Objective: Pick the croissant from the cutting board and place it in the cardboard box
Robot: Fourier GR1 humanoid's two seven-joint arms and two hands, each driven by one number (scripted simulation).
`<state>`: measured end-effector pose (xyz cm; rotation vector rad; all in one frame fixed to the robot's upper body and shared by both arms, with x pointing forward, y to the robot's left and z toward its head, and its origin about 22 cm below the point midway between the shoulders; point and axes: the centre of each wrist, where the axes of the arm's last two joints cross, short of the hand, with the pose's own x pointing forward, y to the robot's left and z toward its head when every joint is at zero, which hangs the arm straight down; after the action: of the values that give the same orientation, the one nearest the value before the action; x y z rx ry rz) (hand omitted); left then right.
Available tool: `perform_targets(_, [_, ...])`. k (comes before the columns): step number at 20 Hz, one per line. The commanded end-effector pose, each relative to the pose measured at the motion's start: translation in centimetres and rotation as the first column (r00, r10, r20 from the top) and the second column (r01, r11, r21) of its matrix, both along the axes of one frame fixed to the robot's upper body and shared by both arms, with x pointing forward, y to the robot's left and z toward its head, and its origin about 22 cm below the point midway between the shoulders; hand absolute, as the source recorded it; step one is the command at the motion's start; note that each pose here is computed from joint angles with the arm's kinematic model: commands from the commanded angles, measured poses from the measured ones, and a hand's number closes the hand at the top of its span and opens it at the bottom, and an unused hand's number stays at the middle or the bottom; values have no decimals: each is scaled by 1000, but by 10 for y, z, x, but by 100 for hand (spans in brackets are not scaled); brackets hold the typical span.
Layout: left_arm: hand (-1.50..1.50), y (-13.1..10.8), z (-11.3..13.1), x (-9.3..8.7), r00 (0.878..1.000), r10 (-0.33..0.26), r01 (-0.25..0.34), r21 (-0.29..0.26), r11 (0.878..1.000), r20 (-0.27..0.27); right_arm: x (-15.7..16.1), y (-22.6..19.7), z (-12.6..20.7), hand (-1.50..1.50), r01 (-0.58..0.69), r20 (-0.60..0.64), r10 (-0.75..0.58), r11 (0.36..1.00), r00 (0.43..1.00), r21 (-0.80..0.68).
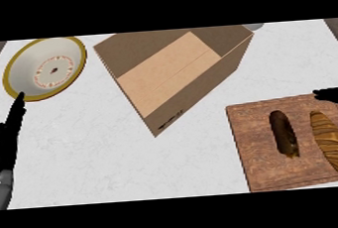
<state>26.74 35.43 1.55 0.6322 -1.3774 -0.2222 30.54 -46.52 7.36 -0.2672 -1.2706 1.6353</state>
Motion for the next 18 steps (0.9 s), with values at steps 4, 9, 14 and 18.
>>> perform_targets(4, [0, 7, -8, -6, 1000, 7, -7, 0, 1000, -2, 6, 14, -29, -150, -66, -78, 66, 998, 995, 7])
perform_targets(9, [0, 9, 5, -8, 1000, -1, 1, 6, 1000, -20, 17, 13, -17, -150, -59, -81, 61, 998, 995, 30])
perform_targets(14, [0, 9, 1, -2, 1000, 24, -24, 13, 1000, -7, 0, 16, -34, -150, -122, -104, 130, 989, 986, 80])
perform_targets(18, [0, 2, -4, 0, 1000, 14, -14, 14, 1000, -4, 0, 8, -14, -150, -164, -81, 174, 980, 981, 116])
